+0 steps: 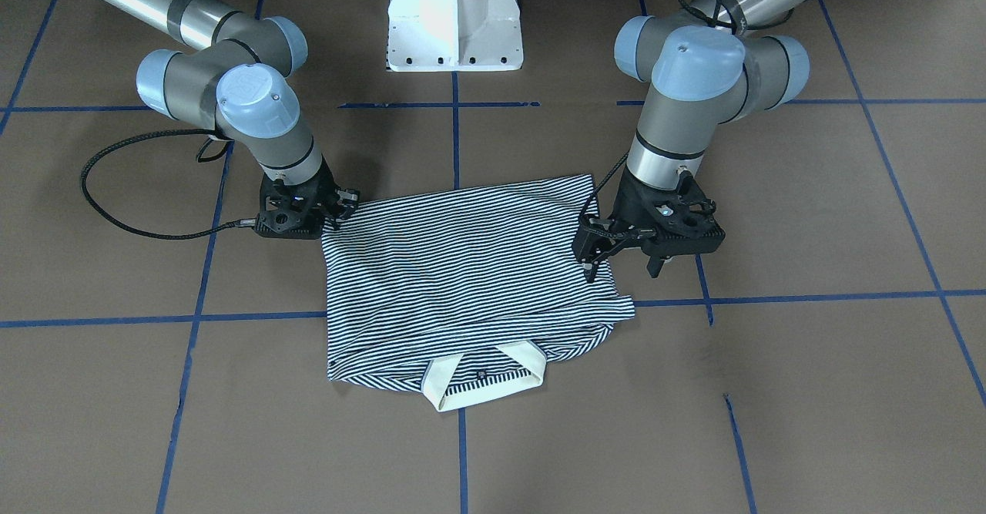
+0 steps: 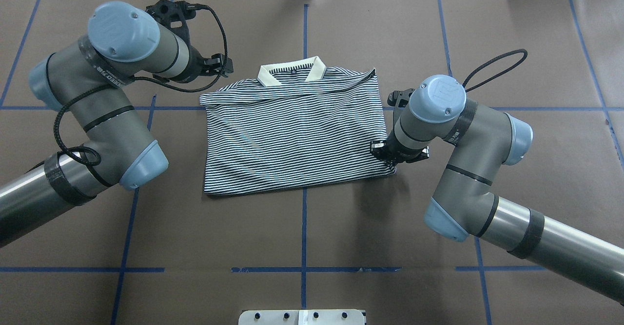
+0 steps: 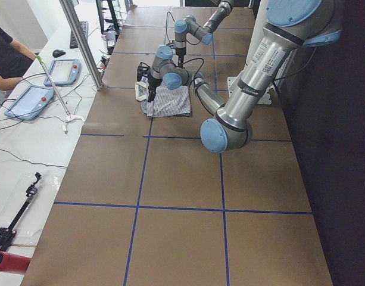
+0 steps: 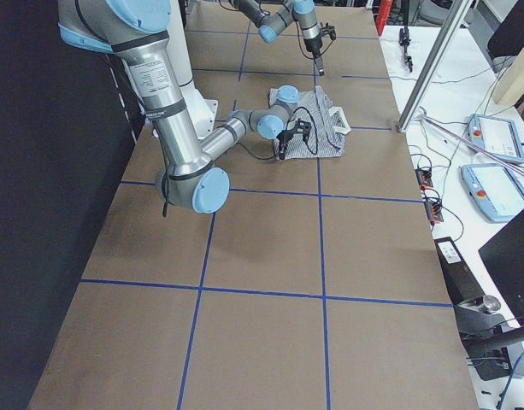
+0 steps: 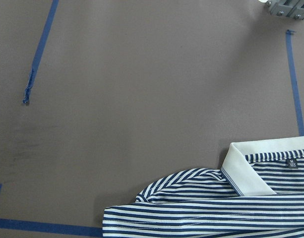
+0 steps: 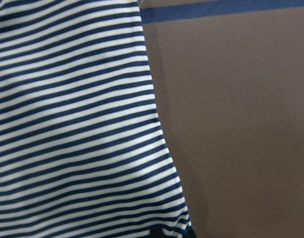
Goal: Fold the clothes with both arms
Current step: 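Drag the folded striped shirt with the right gripper toward the robot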
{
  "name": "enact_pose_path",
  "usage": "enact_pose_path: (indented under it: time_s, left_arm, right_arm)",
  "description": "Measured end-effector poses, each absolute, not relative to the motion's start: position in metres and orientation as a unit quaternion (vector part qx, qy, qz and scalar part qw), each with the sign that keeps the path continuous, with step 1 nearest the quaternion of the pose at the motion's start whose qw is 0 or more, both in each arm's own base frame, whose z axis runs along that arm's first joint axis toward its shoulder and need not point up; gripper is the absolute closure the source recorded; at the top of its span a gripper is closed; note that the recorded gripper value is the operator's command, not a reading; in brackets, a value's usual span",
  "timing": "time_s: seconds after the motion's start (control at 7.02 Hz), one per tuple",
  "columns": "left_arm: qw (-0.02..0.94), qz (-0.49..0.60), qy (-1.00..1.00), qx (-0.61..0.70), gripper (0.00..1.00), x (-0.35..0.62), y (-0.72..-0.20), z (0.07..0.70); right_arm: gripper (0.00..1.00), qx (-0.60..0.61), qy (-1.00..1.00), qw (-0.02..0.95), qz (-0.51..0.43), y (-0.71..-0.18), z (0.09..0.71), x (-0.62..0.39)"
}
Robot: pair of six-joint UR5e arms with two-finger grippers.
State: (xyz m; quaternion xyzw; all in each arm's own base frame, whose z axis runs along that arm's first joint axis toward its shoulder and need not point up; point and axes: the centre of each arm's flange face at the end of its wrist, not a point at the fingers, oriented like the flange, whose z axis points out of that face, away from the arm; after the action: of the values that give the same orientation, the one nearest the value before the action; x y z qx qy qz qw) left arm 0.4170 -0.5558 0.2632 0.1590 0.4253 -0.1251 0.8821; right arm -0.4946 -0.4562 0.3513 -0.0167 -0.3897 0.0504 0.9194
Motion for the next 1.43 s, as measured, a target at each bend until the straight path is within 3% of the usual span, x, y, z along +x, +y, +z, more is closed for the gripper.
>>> enact_pose_path:
  time_s: [0.71, 1.0, 1.28, 1.43]
  left_arm:
    - [0.881, -0.123, 0.428, 0.161, 0.00, 0.418, -0.555, 0.259]
    - [0.878, -0.123, 0.432, 0.163, 0.00, 0.417, -0.553, 0.253]
    - [0.875, -0.123, 0.438, 0.165, 0.00, 0.415, -0.550, 0.247]
    - [0.874, -0.123, 0.440, 0.166, 0.00, 0.415, -0.548, 0.244]
  right_arm:
    - [1.00, -0.013, -0.404, 0.914, 0.041, -0.432, 0.351, -0.465]
    - [1.00, -0.031, -0.404, 0.914, 0.015, -0.375, 0.367, -0.448]
    - [1.00, -0.083, -0.396, 0.914, -0.018, -0.278, 0.386, -0.416]
    - [0.74, -0.120, -0.385, 0.915, -0.029, -0.230, 0.392, -0.407]
